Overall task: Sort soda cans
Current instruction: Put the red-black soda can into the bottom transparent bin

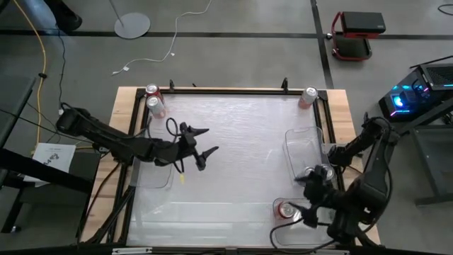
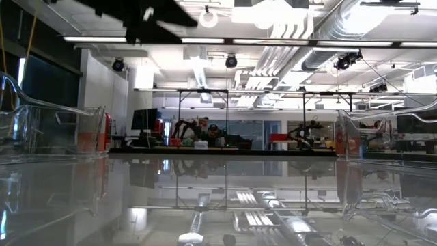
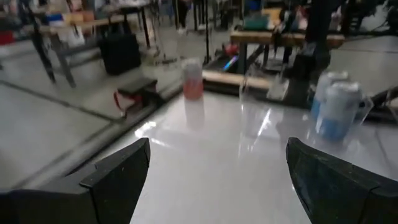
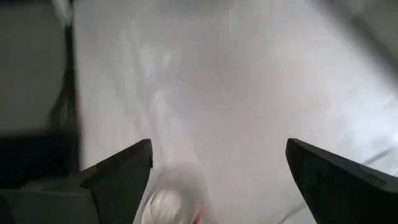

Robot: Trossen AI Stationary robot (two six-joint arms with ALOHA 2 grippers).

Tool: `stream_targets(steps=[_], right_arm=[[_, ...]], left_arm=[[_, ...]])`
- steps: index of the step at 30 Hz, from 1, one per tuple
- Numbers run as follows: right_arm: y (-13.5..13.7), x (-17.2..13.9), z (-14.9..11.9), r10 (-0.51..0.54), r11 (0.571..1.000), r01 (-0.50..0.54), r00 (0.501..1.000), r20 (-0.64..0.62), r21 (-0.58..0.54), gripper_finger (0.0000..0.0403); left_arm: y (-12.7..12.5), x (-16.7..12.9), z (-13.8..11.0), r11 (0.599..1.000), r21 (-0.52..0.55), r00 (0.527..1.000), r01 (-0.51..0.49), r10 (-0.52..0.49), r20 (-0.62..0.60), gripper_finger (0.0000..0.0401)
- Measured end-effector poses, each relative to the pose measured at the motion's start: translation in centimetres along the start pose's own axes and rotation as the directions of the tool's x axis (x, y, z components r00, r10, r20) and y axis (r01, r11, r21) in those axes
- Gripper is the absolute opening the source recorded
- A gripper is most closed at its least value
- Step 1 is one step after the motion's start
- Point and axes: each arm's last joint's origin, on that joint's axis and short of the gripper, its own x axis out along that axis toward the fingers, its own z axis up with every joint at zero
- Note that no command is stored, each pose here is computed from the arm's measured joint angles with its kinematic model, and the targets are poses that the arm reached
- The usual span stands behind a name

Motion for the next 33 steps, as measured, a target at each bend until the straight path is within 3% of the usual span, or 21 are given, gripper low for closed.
stream_targets(steps=[4, 9, 12, 15, 18, 21, 24, 26, 29, 33], right_arm=[[-0.8, 0.4, 0.5, -0.106, 0.993, 0.113, 0.982, 0.157, -0.031, 0.0362], [-2.1, 4.4, -0.4, -0.258, 0.955, 0.269, 0.961, 0.095, -0.125, 0.0362], [-3.9, 7.3, 0.1, -0.357, 0.905, 0.363, 0.932, 0.070, -0.222, 0.0362], [-6.6, 10.0, 1.7, -0.384, 0.878, 0.376, 0.923, 0.034, -0.295, 0.0362], [-9.5, 12.3, 3.3, -0.271, 0.910, 0.248, 0.962, -0.022, -0.333, 0.0362], [-12.3, 13.9, 4.6, -0.047, 0.943, 0.049, 0.999, 0.012, -0.329, 0.0362], [-14.5, 15.2, 5.2, 0.128, 0.950, -0.084, 0.983, 0.130, -0.299, 0.0362], [-15.6, 16.1, 5.3, 0.184, 0.952, -0.121, 0.961, 0.209, -0.282, 0.0362], [-16.6, 17.3, 4.8, 0.228, 0.945, -0.146, 0.935, 0.270, -0.294, 0.0362], [-17.3, 18.4, 4.0, 0.218, 0.942, -0.108, 0.916, 0.335, -0.318, 0.0362]], left_arm=[[0.7, -0.9, 2.1, 0.994, 0.009, 0.992, -0.111, 0.110, 0.062, 0.0353], [2.6, -1.3, 2.2, 0.953, 0.020, 0.953, -0.302, 0.302, 0.033, 0.0353], [3.8, -1.1, 2.0, 0.936, 0.030, 0.936, -0.351, 0.351, 0.002, 0.0353], [5.0, -0.7, 2.0, 0.929, 0.039, 0.929, -0.368, 0.369, -0.026, 0.0353], [6.1, -0.5, 2.0, 0.935, 0.036, 0.934, -0.352, 0.354, -0.055, 0.0353], [7.0, -0.5, 1.8, 0.939, 0.036, 0.934, -0.342, 0.344, -0.097, 0.0353], [7.9, -0.9, 2.0, 0.931, 0.052, 0.914, -0.361, 0.364, -0.178, 0.0353], [8.5, -1.4, 2.7, 0.927, 0.042, 0.891, -0.372, 0.369, -0.263, 0.0353], [9.3, -2.0, 3.8, 0.918, -0.001, 0.834, -0.396, 0.359, -0.420, 0.0349], [10.7, -2.9, 4.5, 0.852, -0.008, 0.679, -0.524, 0.412, -0.608, 0.0340]])
